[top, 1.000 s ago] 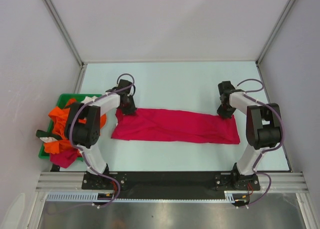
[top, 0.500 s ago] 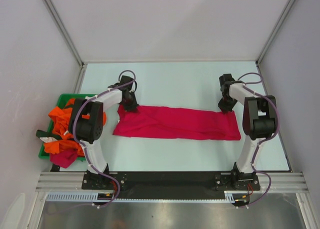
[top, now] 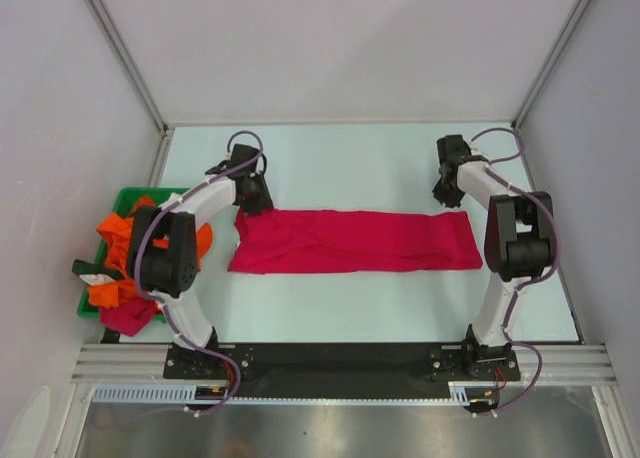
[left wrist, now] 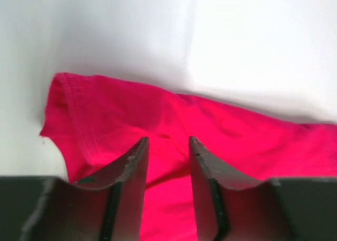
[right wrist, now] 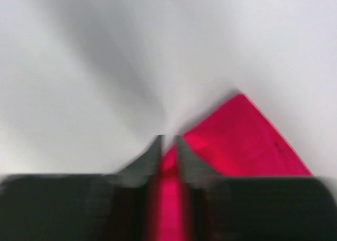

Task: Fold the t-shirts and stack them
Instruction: Fold the other side of the tshirt into a rectangle

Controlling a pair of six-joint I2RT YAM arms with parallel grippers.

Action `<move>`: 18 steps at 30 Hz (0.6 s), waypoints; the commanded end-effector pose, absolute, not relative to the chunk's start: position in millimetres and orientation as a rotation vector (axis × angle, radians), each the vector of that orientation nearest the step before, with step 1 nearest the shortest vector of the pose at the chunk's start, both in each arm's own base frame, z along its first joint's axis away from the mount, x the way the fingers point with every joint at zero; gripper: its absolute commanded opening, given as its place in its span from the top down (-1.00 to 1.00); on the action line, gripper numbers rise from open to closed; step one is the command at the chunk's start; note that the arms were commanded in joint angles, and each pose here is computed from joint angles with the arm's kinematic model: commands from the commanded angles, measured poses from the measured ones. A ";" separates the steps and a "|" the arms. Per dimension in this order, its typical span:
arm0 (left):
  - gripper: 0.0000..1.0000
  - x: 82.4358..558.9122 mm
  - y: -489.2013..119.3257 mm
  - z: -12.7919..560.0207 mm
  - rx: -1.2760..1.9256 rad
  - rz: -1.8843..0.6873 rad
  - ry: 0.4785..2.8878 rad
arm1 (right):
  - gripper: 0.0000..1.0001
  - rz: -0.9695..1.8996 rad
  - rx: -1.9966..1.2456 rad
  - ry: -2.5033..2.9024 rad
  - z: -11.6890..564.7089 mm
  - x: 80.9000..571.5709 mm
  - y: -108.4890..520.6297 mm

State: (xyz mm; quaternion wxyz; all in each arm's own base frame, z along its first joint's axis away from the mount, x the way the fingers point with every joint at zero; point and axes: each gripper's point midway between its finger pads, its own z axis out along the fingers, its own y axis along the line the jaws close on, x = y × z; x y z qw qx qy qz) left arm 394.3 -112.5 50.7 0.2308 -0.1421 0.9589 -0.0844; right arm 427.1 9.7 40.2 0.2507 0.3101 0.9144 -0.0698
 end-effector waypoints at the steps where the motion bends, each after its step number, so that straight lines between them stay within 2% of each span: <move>1: 0.09 413.1 -112.9 121.8 -0.367 -0.297 2.426 | 0.29 0.009 0.682 2.237 151.3 467.2 42.9; 2: 0.00 410.3 -115.4 132.0 -0.356 -0.311 2.409 | 0.18 0.023 0.641 2.233 161.8 465.1 56.4; 3: -0.02 406.3 -116.7 131.5 -0.350 -0.314 2.413 | 0.15 0.030 0.616 2.231 170.1 461.7 63.1; 9: 0.06 378.1 -137.0 105.8 -0.309 -0.382 2.484 | 0.17 0.114 0.453 2.212 194.3 420.6 117.9; 18: 0.07 381.7 -161.4 71.2 -0.300 -0.477 2.558 | 0.21 0.095 0.377 2.290 161.6 366.4 132.1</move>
